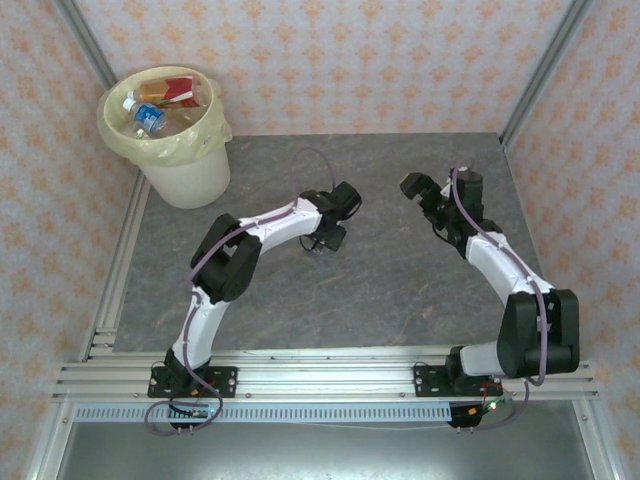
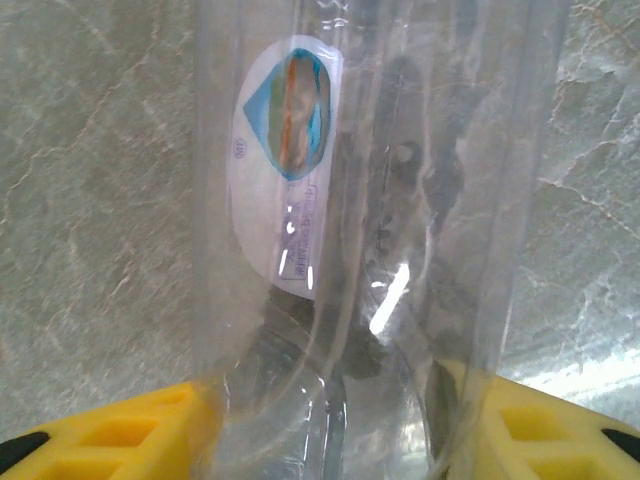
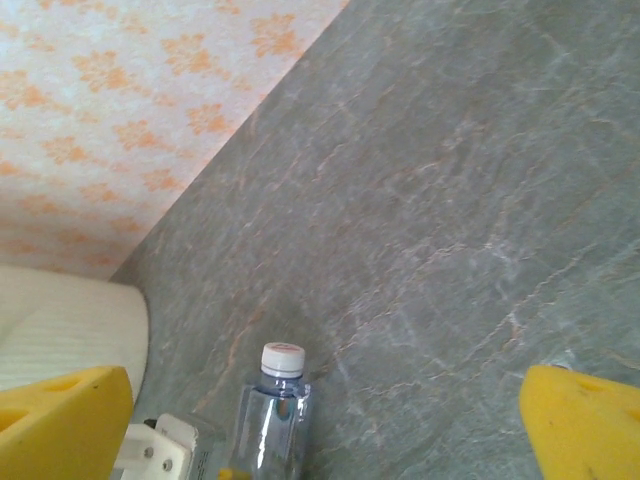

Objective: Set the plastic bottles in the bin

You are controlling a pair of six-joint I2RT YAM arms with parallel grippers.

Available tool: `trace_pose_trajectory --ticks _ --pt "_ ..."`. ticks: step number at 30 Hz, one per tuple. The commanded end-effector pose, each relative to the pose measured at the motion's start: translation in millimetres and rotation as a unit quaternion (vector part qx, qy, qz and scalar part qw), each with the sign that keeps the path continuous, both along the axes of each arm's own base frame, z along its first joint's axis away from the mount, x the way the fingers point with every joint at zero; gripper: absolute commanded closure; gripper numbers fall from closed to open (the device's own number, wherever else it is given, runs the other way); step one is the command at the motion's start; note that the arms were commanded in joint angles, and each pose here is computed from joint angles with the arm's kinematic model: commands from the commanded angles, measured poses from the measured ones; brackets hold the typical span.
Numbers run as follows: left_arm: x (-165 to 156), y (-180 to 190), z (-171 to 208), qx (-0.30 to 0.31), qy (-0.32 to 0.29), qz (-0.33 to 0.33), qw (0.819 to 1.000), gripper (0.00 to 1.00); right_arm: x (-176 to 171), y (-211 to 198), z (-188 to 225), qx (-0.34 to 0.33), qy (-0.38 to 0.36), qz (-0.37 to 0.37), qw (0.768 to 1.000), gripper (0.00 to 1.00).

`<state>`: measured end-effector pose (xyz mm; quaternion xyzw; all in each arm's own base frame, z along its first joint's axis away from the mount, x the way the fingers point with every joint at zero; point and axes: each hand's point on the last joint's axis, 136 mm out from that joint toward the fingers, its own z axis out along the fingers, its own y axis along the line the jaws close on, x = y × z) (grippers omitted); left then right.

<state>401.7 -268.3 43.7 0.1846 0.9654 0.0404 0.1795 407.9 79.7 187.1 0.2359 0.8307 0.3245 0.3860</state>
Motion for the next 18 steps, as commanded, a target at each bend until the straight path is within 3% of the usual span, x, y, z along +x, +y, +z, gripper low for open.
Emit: trace_pose_trajectory --ticks 1,6,10,12,16,18 --pt "14.6 0.8 56.0 -0.039 -0.078 0.027 0.996 0.47 -1.0 14.6 35.9 0.008 -0.052 0.043 0.998 0.01" --pt "19.1 18.0 116.2 -0.067 -0.15 0.048 0.985 0.52 -2.6 16.1 54.8 0.003 -0.077 0.045 0.996 0.01" --pt "27.9 53.0 173.8 -0.111 -0.214 0.112 0.964 0.53 -3.8 15.1 62.2 0.002 -0.087 0.041 0.995 0.01" --pt "32.9 75.0 206.1 -0.146 -0.251 0.153 0.945 0.53 -4.4 15.3 63.2 0.002 -0.089 0.041 0.995 0.01" --pt "42.0 123.6 280.2 -0.23 -0.334 0.221 0.887 0.53 -3.8 12.9 59.2 0.001 -0.082 0.032 0.996 0.01" --pt "45.9 148.3 313.1 -0.243 -0.373 0.24 0.863 0.52 -3.4 12.9 57.3 0.004 -0.079 0.03 0.996 0.01"
